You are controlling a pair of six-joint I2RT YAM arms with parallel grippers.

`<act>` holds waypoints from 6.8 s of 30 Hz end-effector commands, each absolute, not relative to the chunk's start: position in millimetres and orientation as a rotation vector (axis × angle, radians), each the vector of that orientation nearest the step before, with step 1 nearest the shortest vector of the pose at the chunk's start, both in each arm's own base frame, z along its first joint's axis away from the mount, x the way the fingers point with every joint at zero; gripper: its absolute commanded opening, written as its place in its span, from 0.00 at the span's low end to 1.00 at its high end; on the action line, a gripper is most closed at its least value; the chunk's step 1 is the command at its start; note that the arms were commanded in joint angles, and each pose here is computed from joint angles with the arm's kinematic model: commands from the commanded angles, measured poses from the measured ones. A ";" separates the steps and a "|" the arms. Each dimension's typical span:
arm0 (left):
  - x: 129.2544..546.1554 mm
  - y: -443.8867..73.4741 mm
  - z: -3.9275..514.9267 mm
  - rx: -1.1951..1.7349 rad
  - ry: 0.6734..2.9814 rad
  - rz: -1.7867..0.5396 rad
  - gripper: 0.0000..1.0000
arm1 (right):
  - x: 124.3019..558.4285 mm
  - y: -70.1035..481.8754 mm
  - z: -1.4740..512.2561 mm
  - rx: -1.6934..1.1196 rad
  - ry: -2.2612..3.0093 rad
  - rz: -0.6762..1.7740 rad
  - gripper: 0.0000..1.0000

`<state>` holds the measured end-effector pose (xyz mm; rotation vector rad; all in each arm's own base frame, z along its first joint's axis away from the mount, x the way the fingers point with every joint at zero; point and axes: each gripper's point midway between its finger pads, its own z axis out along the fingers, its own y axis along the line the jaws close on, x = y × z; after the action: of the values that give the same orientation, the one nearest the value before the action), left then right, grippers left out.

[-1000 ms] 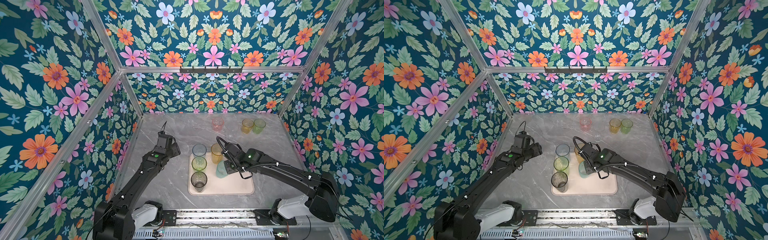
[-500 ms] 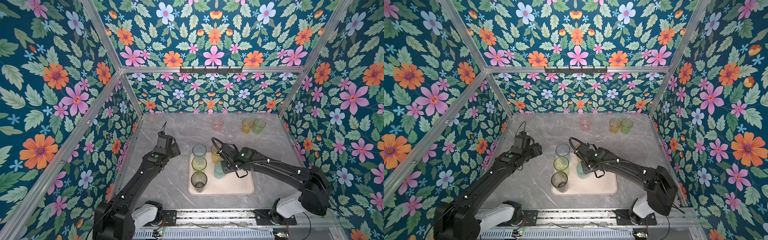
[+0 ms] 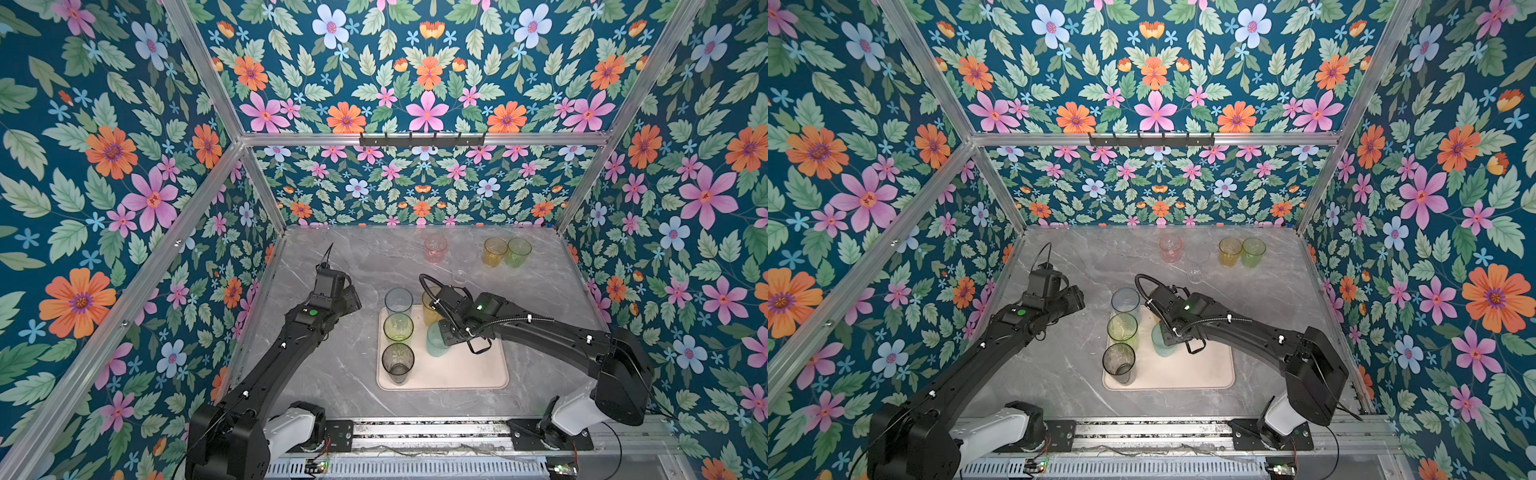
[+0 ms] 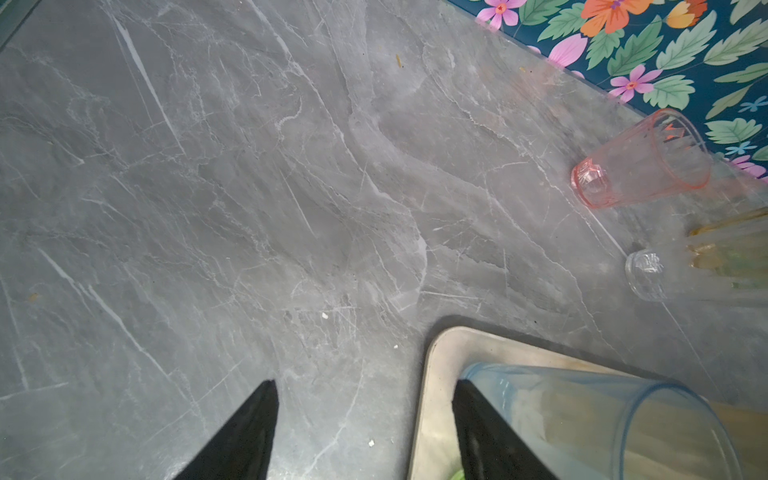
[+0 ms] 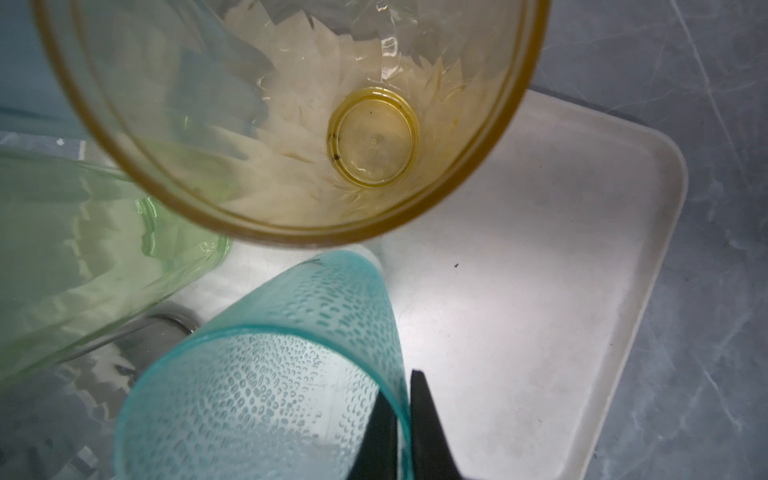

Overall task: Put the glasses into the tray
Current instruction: 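Lower the teal glass onto the tray nearer the robot than the yellow glass, then open the right gripper to release the teal glass, then raise the right gripper and move it toward the pink and clear glasses, then lower the open right gripper over the rim of the clear glass, then close the right gripper on the clear glass rim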

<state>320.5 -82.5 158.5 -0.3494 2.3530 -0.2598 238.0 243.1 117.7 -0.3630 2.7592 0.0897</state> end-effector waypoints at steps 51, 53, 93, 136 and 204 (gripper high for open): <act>323.3 -80.8 160.0 -0.367 2.346 -0.252 0.69 | 243.9 245.6 159.7 -0.345 2.710 0.115 0.21; 324.0 -81.0 161.1 -0.365 2.344 -0.251 0.68 | 245.0 243.7 168.8 -0.348 2.688 0.118 0.23; 320.5 -79.5 162.8 -0.368 2.344 -0.250 0.69 | 402.3 136.5 262.1 0.061 2.469 0.162 0.38; 318.9 -79.2 159.8 -0.362 2.351 -0.247 0.69 | 479.8 122.0 165.5 0.168 2.709 0.183 0.40; 317.9 -82.9 151.9 -0.359 2.371 -0.268 0.69 | 473.1 123.1 147.7 0.149 2.802 0.167 0.09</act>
<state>316.0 -82.0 149.6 -0.3606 2.3827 -0.2559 479.7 126.0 137.8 0.1613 2.8006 0.1818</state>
